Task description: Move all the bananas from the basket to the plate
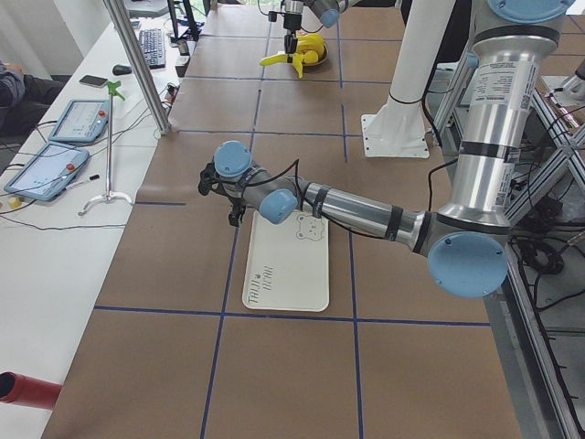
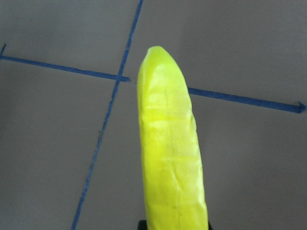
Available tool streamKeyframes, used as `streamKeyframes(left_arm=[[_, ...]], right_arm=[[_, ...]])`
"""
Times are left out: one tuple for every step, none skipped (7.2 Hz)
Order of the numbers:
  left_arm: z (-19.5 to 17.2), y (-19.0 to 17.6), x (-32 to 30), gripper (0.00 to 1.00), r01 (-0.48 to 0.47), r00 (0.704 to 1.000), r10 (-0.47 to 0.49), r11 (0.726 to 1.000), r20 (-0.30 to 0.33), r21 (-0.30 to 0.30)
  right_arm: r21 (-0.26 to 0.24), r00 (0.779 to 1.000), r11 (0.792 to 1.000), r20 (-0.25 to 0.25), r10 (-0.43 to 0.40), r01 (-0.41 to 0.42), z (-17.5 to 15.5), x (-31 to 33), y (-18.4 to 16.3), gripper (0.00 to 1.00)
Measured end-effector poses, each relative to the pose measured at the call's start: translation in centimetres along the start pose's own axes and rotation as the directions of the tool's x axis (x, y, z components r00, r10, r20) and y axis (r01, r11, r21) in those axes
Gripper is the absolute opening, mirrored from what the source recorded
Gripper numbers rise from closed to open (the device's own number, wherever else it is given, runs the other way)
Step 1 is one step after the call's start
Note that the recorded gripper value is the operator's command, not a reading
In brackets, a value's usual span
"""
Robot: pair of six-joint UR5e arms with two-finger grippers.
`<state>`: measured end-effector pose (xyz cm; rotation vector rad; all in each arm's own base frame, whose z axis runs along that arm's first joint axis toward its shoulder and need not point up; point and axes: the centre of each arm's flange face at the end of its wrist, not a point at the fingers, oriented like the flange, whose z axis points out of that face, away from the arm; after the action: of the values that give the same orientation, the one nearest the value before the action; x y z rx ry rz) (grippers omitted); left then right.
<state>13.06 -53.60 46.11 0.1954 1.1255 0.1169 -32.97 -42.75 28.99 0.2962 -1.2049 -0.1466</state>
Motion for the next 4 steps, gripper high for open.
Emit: streamKeyframes(left_arm=[[1.4, -0.8, 4.0, 1.00, 0.066, 0.997, -0.065, 0.998, -0.052, 0.007], [3.0, -1.5, 8.4, 1.00, 0.129, 0.986, -0.128, 0.992, -0.102, -0.006], [4.6, -2.2, 13.4, 1.00, 0.187, 0.970, -0.191, 0.982, -0.148, -0.039], [5.6, -2.9, 17.5, 1.00, 0.232, 0.954, -0.239, 0.971, -0.179, -0.062]], right_arm=[[0.046, 0.999, 0.998, 0.035, 0.028, -0.030, 1.4, -1.9, 1.2, 0.05], [0.090, 0.996, 0.994, 0.071, 0.050, -0.057, 2.7, -3.8, 2.4, 0.05], [0.134, 0.991, 0.987, 0.112, 0.070, -0.085, 4.0, -6.0, 3.6, 0.04], [0.165, 0.984, 0.979, 0.148, 0.094, -0.118, 5.1, -8.2, 4.3, 0.04]])
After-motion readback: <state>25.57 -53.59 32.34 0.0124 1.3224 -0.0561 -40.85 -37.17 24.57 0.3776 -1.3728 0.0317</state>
